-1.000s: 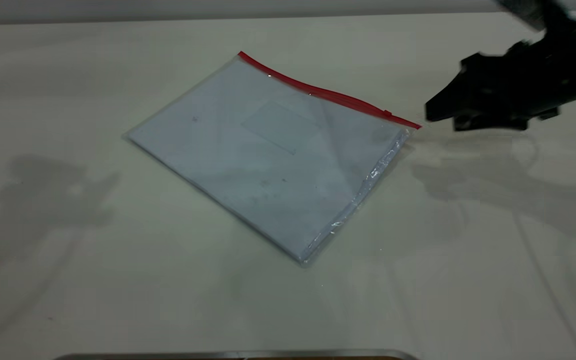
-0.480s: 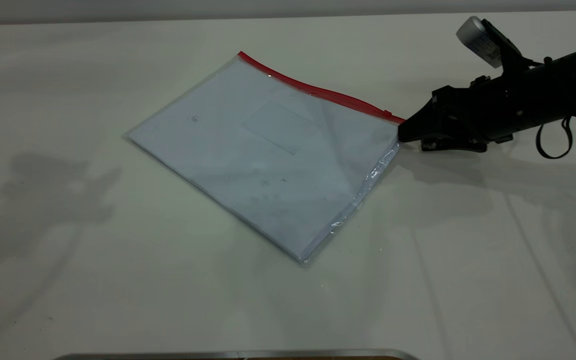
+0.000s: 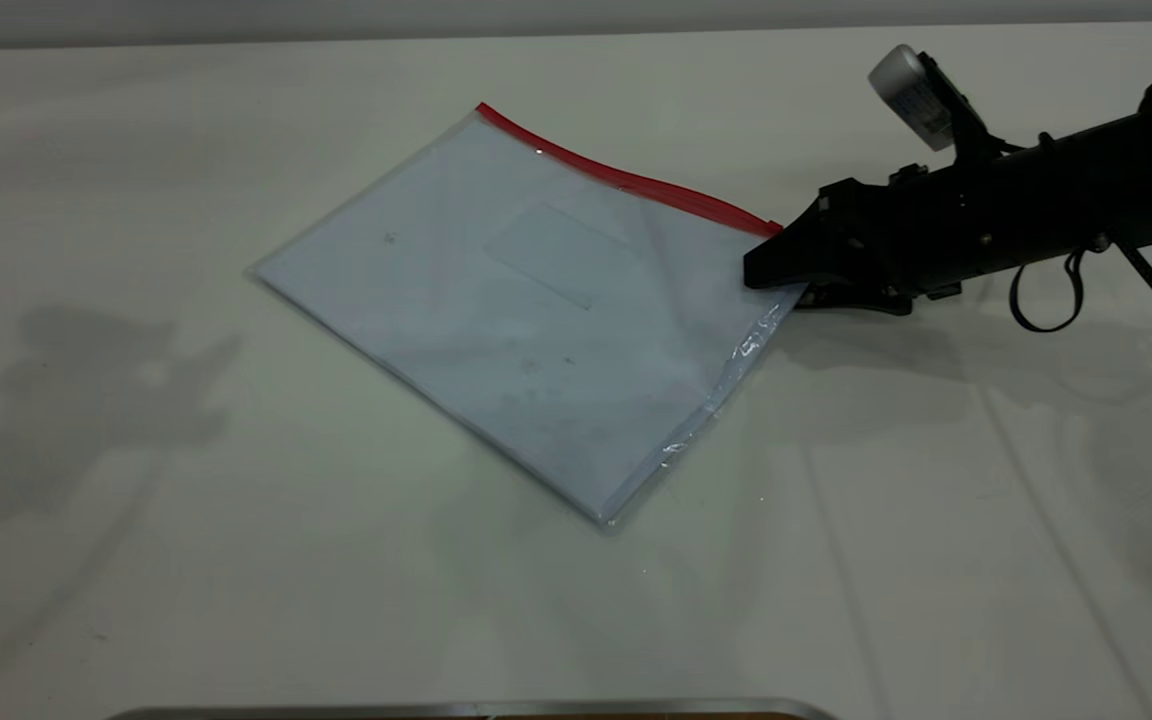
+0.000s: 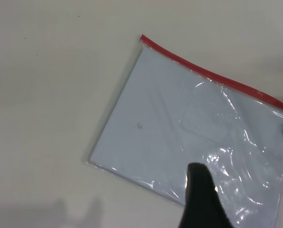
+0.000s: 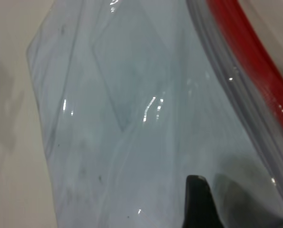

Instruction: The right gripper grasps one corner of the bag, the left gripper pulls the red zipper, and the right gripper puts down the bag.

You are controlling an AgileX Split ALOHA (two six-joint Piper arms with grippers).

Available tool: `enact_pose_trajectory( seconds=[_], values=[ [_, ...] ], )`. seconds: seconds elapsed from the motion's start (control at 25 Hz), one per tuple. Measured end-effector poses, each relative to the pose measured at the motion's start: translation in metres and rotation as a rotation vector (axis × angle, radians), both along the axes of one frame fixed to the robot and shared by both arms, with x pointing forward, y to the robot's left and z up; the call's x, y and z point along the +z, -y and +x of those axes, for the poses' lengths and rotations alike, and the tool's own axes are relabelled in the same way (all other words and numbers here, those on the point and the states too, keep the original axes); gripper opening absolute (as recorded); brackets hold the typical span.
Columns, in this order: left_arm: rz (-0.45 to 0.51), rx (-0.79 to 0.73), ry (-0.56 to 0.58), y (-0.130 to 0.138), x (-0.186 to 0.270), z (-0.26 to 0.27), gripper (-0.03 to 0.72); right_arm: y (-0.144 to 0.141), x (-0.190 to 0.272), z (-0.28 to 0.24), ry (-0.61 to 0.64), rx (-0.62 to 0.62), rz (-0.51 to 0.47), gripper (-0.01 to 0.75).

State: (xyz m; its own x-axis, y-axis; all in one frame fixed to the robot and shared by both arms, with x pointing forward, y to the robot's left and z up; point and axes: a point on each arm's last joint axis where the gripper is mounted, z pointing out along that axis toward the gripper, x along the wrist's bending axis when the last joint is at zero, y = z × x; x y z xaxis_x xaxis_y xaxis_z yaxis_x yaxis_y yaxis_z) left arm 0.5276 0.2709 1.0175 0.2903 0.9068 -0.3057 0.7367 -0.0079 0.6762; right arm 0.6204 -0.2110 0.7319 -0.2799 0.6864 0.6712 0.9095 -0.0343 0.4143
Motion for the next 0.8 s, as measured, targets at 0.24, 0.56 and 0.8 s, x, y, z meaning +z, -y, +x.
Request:
enact_pose_trajectory(
  seconds=[0.24,0.56,0.8],
  values=[
    [0.0,0.0,0.0,0.0,0.0,0.0,0.525,-0.002,-0.001,0.0,-0.002,0.003,0.005,0.34],
    [-0.001,0.0,0.0,0.0,0.0,0.0,0.525,-0.022,0.006,0.0,0.024,0.066,0.072,0.033],
    [0.003,-0.001,0.003,0.0,0.0,0.0,0.525,-0.05,0.013,-0.029,-0.04,0.392,0.125,0.033]
  ],
)
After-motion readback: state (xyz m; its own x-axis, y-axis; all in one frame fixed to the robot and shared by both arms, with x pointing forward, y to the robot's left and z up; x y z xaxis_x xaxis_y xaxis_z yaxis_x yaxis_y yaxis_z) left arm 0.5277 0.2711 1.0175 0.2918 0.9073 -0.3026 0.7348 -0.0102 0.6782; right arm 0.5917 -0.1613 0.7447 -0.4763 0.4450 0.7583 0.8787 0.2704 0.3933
